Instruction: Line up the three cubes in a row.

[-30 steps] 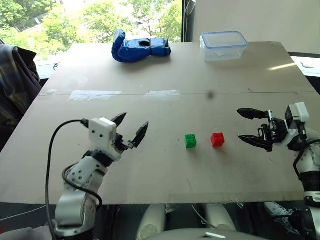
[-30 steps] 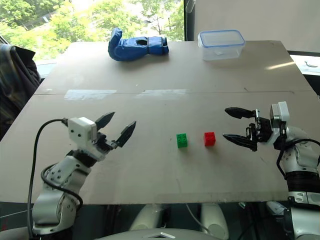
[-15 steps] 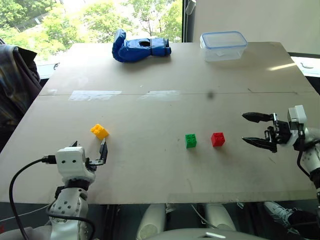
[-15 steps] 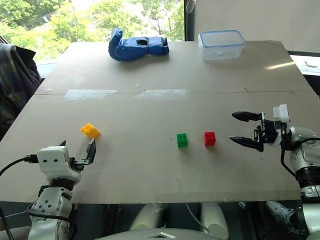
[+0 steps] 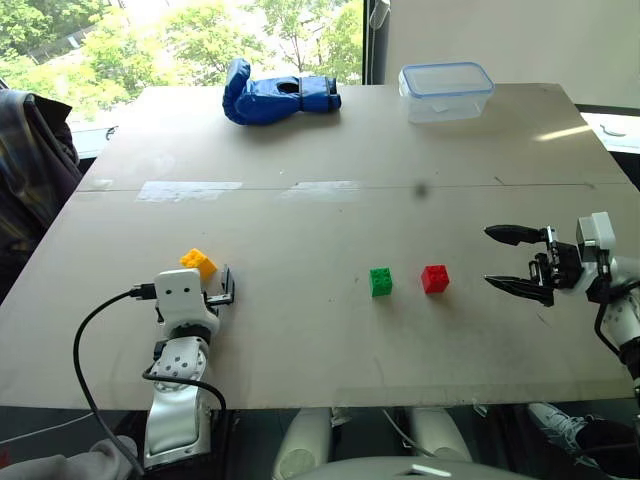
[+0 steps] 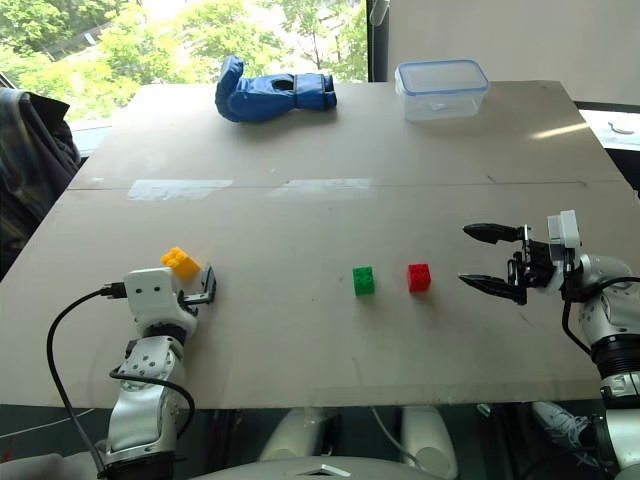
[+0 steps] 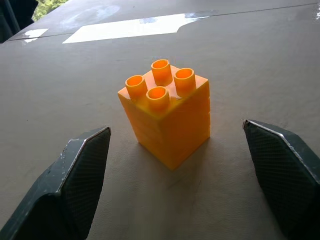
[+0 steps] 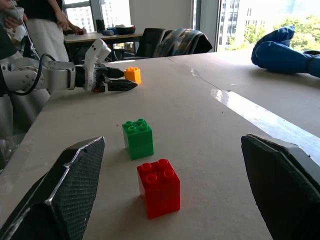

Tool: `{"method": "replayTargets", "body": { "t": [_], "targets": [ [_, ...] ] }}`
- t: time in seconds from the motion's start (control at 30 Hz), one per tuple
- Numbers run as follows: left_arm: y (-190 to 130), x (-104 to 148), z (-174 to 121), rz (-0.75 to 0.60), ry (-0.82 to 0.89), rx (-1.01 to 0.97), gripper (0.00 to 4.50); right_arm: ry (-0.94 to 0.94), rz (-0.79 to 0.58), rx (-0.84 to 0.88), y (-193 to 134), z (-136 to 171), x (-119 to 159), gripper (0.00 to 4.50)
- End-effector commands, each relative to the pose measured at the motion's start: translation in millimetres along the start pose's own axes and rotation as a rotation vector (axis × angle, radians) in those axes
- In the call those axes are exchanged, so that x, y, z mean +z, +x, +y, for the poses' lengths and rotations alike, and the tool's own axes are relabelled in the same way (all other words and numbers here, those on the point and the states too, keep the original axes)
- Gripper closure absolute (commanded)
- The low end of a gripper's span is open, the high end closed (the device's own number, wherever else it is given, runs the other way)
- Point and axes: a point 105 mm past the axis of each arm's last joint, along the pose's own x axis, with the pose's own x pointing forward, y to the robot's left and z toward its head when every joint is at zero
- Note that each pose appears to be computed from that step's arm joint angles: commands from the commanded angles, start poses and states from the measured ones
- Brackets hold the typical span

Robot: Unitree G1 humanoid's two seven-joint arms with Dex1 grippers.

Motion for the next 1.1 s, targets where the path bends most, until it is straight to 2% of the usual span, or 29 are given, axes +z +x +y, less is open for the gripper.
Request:
{"method": "replayTargets", "body": {
  "t": [0.03, 0.17, 0.5, 0.6, 0.7, 0.73, 0.87, 0.97, 1.03, 1.1],
  "targets": [
    [4, -3, -7, 0.02, -0.021, 0.023, 0.13, -0.053, -0.008, 0.057, -2, 4, 12, 0.0],
    [10, -2, -13, 0.028, -0.113, 0.08, 0.13, -0.054, -0.01, 0.058, -2, 5, 12, 0.0],
    [14, -6, -13, 0.111, -0.122, 0.217, 0.13, -0.061, -0.004, 0.059, -4, 6, 14, 0.0],
    [13, -10, -6, 0.138, -0.114, 0.272, 1.0, -0.063, -0.007, 0.066, -2, 7, 14, 0.0],
    [13, -12, -5, 0.154, -0.105, 0.279, 2.04, -0.062, -0.007, 0.067, -1, 8, 14, 0.0],
    [14, -13, -6, 0.158, -0.109, 0.271, 2.51, -0.063, -0.009, 0.067, -1, 7, 14, 0.0],
    [17, -15, -7, 0.161, -0.103, 0.244, 2.51, -0.063, -0.008, 0.065, -2, 7, 14, 0.0],
    [22, -12, -13, 0.134, -0.095, 0.152, 2.51, -0.063, -0.008, 0.062, -2, 7, 14, 0.0],
    [26, -4, -21, 0.087, -0.075, 0.038, 2.51, -0.064, -0.008, 0.059, -3, 7, 14, 0.0],
    [28, 8, -35, 0.022, -0.074, -0.164, 2.51, -0.063, -0.009, 0.058, -4, 7, 15, 0.0]
  ]
}}
